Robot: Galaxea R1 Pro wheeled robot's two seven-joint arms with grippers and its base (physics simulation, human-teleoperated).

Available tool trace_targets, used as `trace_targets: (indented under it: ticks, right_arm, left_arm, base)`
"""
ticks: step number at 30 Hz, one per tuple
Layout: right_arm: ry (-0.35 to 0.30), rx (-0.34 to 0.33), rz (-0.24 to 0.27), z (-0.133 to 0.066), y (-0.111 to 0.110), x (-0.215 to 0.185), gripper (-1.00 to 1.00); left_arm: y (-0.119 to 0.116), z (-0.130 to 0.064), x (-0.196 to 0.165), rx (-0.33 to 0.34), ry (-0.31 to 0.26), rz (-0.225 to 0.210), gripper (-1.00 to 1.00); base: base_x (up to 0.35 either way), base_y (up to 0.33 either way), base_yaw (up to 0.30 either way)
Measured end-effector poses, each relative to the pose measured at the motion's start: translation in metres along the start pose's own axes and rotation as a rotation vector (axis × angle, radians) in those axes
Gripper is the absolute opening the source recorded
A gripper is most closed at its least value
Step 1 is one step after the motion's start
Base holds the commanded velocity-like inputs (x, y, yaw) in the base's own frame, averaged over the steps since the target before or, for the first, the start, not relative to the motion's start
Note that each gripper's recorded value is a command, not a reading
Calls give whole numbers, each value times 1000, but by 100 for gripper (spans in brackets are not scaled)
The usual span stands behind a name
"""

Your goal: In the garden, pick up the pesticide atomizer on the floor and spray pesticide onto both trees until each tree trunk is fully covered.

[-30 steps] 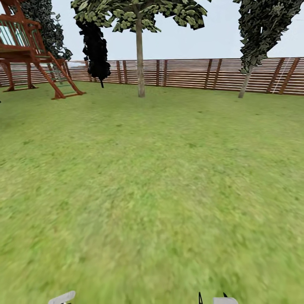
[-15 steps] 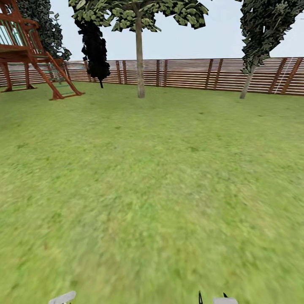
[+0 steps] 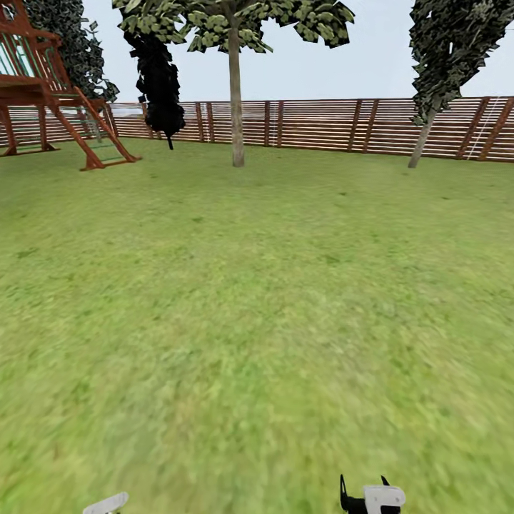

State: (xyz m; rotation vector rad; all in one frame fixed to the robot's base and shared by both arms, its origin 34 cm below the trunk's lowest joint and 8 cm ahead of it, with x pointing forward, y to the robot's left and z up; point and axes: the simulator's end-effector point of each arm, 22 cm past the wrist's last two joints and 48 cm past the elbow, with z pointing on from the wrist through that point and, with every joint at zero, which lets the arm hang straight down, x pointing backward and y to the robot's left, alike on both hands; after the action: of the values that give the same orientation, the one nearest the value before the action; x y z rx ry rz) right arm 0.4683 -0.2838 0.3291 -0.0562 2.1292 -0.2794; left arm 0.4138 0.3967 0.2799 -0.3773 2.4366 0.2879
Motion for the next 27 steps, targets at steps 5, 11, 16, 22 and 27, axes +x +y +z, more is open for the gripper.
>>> trace_targets:
  ticks: [5, 11, 16, 22, 27]
  right_arm:
    - [0, 0, -1, 0, 0, 0, 100]
    - [0, 7, -4, 1, -5, 0, 100]
    - [-2, 4, -4, 1, -4, 0, 100]
    - [0, 4, -2, 0, -3, 0, 100]
    - [1, 3, -2, 0, -3, 1, 100]
  left_arm:
    - [0, 0, 0, -2, 0, 0, -100]
    - [0, 0, 0, -2, 0, 0, -100]
    - [0, 0, 0, -2, 0, 0, -100]
    - [1, 0, 0, -3, 0, 0, -100]
    - [1, 0, 0, -3, 0, 0, -100]
  base:
    - [338, 0, 0]
    - [338, 0, 0]
    - [338, 0, 0]
    - [338, 0, 0]
    - [338, 0, 0]
